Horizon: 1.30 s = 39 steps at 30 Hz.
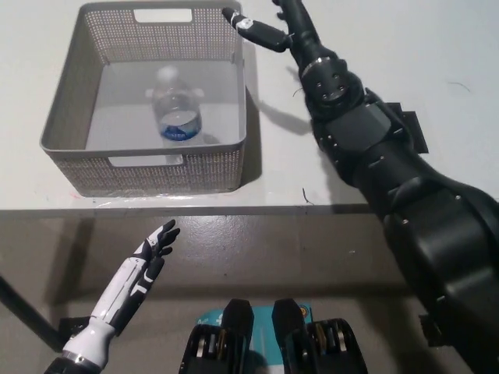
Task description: Use the right hand to pick up a water botttle and place it into a container on the left side
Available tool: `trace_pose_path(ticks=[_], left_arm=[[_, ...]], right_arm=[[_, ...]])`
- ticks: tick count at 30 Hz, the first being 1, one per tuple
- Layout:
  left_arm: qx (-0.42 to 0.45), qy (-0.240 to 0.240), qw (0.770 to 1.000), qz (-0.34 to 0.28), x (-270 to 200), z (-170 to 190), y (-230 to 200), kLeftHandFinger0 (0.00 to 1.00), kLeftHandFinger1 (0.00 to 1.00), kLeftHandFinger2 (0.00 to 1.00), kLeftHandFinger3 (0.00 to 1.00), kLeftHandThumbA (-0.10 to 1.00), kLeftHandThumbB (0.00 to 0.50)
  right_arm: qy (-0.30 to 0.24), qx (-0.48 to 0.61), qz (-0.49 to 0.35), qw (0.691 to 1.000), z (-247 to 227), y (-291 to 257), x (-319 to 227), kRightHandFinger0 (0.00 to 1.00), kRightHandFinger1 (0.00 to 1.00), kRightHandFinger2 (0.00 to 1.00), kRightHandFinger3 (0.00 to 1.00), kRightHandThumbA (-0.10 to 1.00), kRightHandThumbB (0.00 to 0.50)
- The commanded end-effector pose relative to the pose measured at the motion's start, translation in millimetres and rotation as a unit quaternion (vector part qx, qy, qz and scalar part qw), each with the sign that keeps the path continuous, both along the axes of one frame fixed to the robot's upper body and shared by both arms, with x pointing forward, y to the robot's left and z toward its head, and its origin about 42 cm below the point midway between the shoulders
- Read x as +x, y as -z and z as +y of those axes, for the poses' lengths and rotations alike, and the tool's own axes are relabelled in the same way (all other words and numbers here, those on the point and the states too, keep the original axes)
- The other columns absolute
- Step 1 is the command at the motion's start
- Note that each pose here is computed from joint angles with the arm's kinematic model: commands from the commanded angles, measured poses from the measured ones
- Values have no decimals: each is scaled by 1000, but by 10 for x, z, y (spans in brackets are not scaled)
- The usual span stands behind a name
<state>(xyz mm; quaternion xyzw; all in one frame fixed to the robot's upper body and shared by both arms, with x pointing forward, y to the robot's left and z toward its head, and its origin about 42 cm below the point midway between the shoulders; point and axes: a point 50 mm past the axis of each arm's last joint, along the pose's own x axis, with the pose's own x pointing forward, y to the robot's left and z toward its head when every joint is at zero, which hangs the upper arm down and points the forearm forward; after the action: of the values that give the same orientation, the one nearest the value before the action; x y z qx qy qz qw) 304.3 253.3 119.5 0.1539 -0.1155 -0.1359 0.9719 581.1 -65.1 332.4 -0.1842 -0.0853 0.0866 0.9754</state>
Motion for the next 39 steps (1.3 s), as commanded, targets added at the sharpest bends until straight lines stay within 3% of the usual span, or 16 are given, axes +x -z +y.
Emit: trace_pose_path(ticks=[1, 10, 12, 13, 15, 20, 21, 25, 26, 28, 31, 33, 35, 36, 39], left_arm=[[6, 15, 1000, -15, 63, 20, -91, 1000, 1000, 1000, 1000, 1000, 250], [10, 15, 1000, -11, 99, 26, -109, 1000, 1000, 1000, 1000, 1000, 252], [7, 14, 1000, -10, 100, 38, -99, 1000, 1000, 1000, 1000, 1000, 275], [4, 14, 1000, -11, 99, 42, -102, 1000, 1000, 1000, 1000, 1000, 274], [3, 11, 1000, -9, 96, 45, -98, 1000, 1000, 1000, 1000, 1000, 284], [0, 1, 1000, -2, 3, 70, -47, 1000, 1000, 1000, 1000, 1000, 256], [-5, -2, 1000, 1, -21, 62, -15, 1000, 1000, 1000, 1000, 1000, 257], [-15, -12, 1000, 19, -147, 44, 122, 1000, 1000, 1000, 1000, 1000, 265], [-17, -17, 999, 21, -184, 48, 151, 1000, 1000, 1000, 1000, 1000, 260], [-19, -24, 999, 26, -251, 50, 206, 1000, 1000, 1000, 1000, 1000, 246], [-19, -30, 999, 26, -291, 62, 256, 1000, 1000, 1000, 1000, 1000, 225], [-21, -34, 999, 26, -304, 85, 272, 1000, 1000, 1000, 1000, 1000, 218], [-22, -36, 999, 26, -318, 97, 282, 1000, 1000, 1000, 1000, 1000, 215], [-25, -39, 999, 28, -316, 92, 285, 1000, 1000, 1000, 1000, 1000, 216], [-28, -42, 998, 28, -309, 79, 294, 1000, 1000, 1000, 1000, 1000, 210]], right_arm=[[-34, -16, -66, 997, 12, -626, 68, 1000, 1000, 1000, 1000, 1000, 419], [-39, 46, -179, 982, -664, -1412, 117, 1000, 1000, 1000, 1000, 1000, 464], [-38, 61, -217, 973, -885, -1483, 46, 1000, 1000, 1000, 1000, 1000, 449], [-39, 70, -240, 967, -1044, -1495, -48, 1000, 1000, 1000, 1000, 1000, 418], [-41, 74, -263, 961, -1184, -1467, -196, 1000, 1000, 1000, 1000, 1000, 418], [-45, 99, -316, 943, -1583, -895, -973, 1000, 1000, 1000, 1000, 1000, 409], [-50, 107, -322, 939, -1622, -749, -1115, 1000, 1000, 1000, 1000, 1000, 387], [-62, 116, -304, 944, -1724, -68, -1736, 1000, 1000, 1000, 1000, 1000, 368], [-63, 117, -292, 947, -1715, 81, -1838, 1000, 1000, 1000, 1000, 1000, 336], [-57, 128, -268, 953, -1689, 433, -2038, 1000, 1000, 1000, 1000, 1000, 322], [-46, 137, -235, 961, -1644, 921, -2212, 1000, 1000, 1000, 1000, 1000, 328], [-20, 163, -198, 966, -1618, 1222, -2328, 1000, 1000, 1000, 1000, 1000, 384], [-13, 188, -177, 966, -1603, 1389, -2403, 1000, 1000, 1000, 1000, 958, 386], [2, 202, -163, 966, -1604, 1598, -2480, 1000, 1000, 1000, 1000, 940, 333], [17, 211, -124, 969, -1573, 1947, -2616, 1000, 1000, 1000, 1000, 974, 292]])
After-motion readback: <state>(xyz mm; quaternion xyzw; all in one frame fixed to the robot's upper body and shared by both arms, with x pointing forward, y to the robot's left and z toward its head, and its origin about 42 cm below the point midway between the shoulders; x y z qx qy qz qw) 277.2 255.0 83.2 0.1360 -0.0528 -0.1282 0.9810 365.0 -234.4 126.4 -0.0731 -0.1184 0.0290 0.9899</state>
